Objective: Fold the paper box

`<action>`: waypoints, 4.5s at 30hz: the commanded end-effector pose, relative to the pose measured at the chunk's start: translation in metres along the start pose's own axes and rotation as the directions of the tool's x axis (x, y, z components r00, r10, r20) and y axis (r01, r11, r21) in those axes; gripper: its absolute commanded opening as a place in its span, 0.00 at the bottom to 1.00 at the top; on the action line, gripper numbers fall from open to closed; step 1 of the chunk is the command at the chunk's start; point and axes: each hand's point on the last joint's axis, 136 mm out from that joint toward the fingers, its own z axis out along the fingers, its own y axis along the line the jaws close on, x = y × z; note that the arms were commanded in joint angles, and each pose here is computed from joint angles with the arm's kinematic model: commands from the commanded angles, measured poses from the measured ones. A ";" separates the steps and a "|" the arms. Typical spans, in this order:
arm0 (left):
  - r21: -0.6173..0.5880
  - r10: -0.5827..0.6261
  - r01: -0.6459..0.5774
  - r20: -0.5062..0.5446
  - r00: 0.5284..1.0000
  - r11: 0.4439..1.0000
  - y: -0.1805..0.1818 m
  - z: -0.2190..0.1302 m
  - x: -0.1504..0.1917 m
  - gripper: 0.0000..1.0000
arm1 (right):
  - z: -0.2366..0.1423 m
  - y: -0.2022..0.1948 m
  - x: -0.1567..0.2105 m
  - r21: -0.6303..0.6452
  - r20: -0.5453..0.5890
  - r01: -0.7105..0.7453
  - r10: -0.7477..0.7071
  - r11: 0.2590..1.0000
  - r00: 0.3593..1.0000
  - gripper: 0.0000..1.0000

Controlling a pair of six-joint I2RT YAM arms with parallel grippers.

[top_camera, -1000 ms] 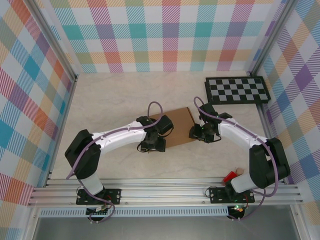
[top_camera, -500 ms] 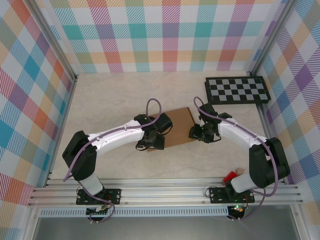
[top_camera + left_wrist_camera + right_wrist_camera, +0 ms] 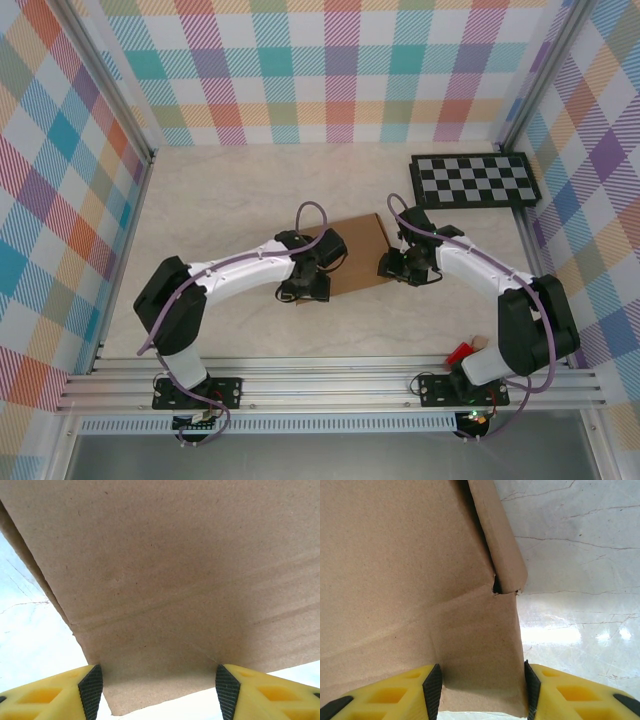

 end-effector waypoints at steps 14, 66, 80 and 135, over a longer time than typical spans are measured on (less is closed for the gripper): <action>-0.052 0.017 -0.014 0.058 0.998 0.999 0.022 -0.020 -0.009 0.72 | 0.005 0.006 0.001 -0.016 -0.024 0.028 -0.028 0.999 0.999 0.48; 0.104 -0.008 0.000 0.071 0.997 0.995 0.041 -0.028 -0.027 0.70 | -0.033 0.026 -0.018 -0.007 -0.030 0.247 -0.247 0.969 0.969 0.52; 0.085 0.065 -0.068 0.040 0.997 0.994 0.062 0.018 -0.030 0.73 | 0.006 0.026 -0.032 0.004 -0.074 0.378 -0.376 0.926 0.923 0.51; 0.108 0.339 -0.366 0.208 0.918 0.924 0.031 -0.001 -0.223 0.81 | 0.010 0.126 0.000 0.106 0.182 0.920 -0.902 -0.377 -0.391 0.53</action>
